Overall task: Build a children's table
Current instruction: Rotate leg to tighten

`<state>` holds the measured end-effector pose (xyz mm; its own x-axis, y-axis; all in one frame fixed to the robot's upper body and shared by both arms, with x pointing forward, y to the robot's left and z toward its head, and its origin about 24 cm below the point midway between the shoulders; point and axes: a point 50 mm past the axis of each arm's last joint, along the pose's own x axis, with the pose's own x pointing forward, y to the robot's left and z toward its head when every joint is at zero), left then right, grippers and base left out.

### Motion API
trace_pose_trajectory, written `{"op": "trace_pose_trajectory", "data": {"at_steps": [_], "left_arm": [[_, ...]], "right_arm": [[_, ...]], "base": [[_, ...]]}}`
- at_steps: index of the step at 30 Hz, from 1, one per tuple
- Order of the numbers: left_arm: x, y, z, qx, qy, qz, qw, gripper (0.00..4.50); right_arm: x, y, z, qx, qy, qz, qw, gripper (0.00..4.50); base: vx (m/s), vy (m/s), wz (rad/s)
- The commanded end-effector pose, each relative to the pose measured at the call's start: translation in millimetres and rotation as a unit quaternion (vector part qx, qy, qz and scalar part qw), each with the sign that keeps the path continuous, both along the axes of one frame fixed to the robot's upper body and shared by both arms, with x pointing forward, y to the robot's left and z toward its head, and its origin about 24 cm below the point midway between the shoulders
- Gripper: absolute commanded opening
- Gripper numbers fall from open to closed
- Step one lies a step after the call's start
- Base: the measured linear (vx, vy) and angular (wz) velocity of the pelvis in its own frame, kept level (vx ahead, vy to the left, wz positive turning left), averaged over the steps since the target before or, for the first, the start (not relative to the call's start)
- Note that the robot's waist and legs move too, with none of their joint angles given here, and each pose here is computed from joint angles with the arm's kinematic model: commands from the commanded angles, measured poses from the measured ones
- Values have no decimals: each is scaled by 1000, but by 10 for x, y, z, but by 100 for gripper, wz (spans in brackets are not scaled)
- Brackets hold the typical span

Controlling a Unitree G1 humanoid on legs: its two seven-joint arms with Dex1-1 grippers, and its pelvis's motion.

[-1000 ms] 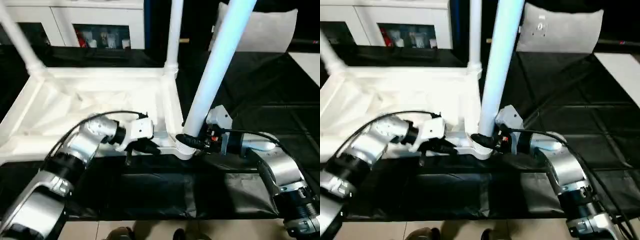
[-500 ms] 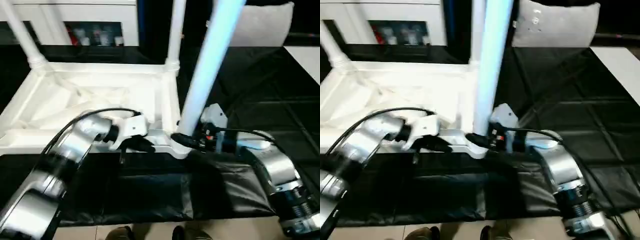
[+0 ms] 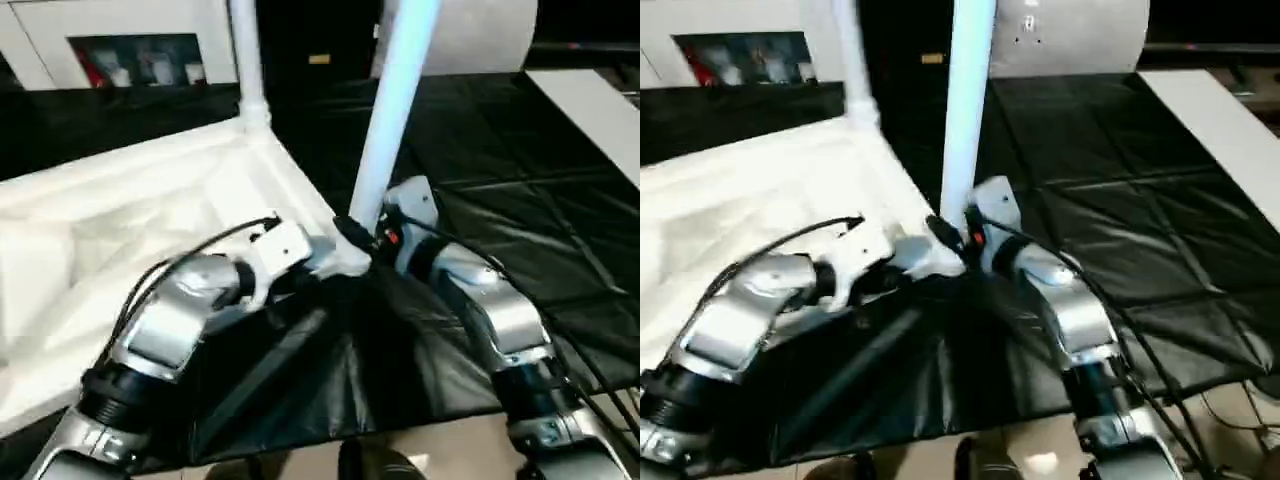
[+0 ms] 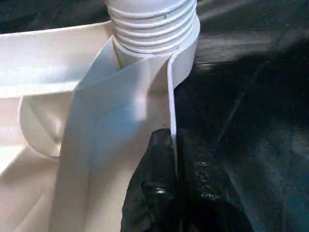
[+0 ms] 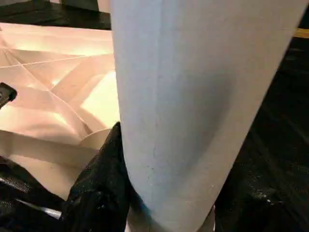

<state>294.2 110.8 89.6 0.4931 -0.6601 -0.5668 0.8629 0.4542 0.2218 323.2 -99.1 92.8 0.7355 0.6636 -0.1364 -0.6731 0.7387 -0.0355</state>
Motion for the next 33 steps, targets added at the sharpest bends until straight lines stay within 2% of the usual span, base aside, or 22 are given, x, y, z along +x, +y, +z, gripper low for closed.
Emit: {"op": "trace_pose_trajectory", "data": {"at_steps": [1, 9, 13, 14, 16, 18, 21, 23, 26, 31, 33], "left_arm": [[-113, -184, -38, 4, 15, -48, 999, 0], [-47, -86, -51, 33, 8, 2, 999, 0], [-14, -54, -39, 27, 2, 8, 1000, 0], [8, -55, -30, 17, -3, 7, 1000, 0], [36, -51, -31, 2, -4, 11, 1000, 0], [56, -38, -46, -1, -7, 5, 1000, 0], [61, -17, -62, 0, -5, 2, 1000, 0], [69, 5, -69, -1, -4, -1, 1000, 0], [89, 32, -77, -4, -6, -4, 1000, 0], [114, 104, -112, -3, -1, -23, 1000, 0], [118, 136, -125, 2, 1, -45, 999, 0]], "right_arm": [[-97, -190, -635, -72, 147, -66, 984, 188], [-66, -150, -646, -64, 149, -68, 984, 188], [-41, -150, -637, -63, 140, -67, 986, 188], [-28, -153, -633, -62, 135, -67, 987, 223], [-10, -159, -628, -61, 130, -67, 987, 223], [0, -163, -621, -57, 127, -66, 988, 263], [-4, -175, -605, -51, 122, -62, 989, 265], [-12, -197, -586, -46, 111, -59, 991, 307], [-21, -234, -567, -38, 101, -59, 992, 325], [-104, -295, -473, -6, 75, -18, 997, 369], [-158, -409, -423, -11, 51, -1, 999, 391]], "base": [[0, 0, 0], [0, 0, 0], [0, 0, 0], [0, 0, 0], [0, 0, 0], [0, 0, 0], [0, 0, 0], [0, 0, 0], [0, 0, 0], [0, 0, 0], [0, 0, 0]]}}
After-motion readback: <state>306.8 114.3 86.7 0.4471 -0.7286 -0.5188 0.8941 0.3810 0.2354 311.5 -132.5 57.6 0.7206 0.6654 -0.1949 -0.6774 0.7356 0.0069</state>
